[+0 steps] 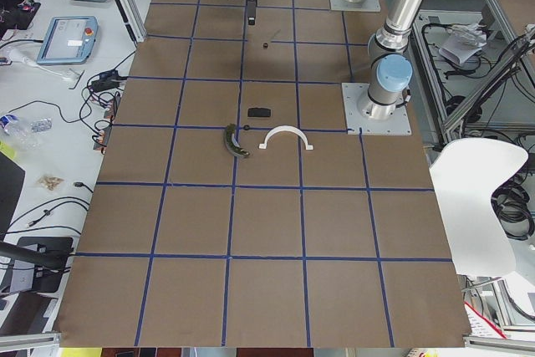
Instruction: Place bearing gear from tray to pile
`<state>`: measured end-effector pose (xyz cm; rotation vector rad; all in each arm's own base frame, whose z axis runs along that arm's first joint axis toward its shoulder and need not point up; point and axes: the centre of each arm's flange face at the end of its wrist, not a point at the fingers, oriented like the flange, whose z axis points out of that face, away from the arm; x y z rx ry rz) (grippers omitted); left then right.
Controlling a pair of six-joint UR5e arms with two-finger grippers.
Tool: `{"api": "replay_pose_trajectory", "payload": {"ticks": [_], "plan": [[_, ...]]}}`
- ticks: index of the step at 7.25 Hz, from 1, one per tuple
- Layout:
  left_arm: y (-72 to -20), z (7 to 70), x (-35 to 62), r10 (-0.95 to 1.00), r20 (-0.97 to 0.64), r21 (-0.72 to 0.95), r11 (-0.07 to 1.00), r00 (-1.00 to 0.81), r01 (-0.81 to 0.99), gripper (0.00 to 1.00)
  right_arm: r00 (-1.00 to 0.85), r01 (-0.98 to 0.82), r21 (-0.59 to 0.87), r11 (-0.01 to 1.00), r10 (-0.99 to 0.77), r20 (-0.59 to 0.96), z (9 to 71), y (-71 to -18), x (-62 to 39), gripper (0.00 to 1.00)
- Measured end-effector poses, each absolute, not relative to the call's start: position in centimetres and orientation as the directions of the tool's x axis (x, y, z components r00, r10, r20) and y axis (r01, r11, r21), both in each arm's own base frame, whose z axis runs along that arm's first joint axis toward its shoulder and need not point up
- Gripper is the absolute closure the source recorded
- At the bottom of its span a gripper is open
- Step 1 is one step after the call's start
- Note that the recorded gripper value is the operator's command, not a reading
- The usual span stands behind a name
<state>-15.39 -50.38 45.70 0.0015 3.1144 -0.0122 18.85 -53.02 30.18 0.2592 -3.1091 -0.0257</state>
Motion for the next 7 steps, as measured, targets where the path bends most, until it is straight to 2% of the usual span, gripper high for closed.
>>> {"api": "replay_pose_trajectory", "payload": {"ticks": [2, 4, 5, 7], "plan": [[-49.8, 42.3, -17.6, 0.028, -0.004, 0.063, 0.998, -1.000, 0.028, 0.00, -0.979, -0.197, -0.025, 0.980, -0.196, 0.057, 38.5, -50.1, 13.2, 0.00], [-48.0, 37.0, -22.3, 0.023, 0.001, 0.064, 0.998, -1.000, 0.023, 0.00, -0.981, -0.191, -0.082, 0.978, -0.188, 0.049, 46.3, -45.0, 12.4, 0.00], [-47.4, 33.8, -24.1, -0.004, 0.004, 0.049, 0.999, -1.000, -0.004, 0.00, -0.987, -0.160, -0.085, 0.983, -0.157, 0.042, 48.8, -43.8, 12.3, 0.00], [-46.1, 28.3, -27.8, -0.023, 0.009, 0.033, 0.999, -1.000, -0.023, 0.00, -0.999, -0.046, -0.033, 0.998, -0.045, 0.013, 50.7, -45.3, 12.5, 0.00]]}}
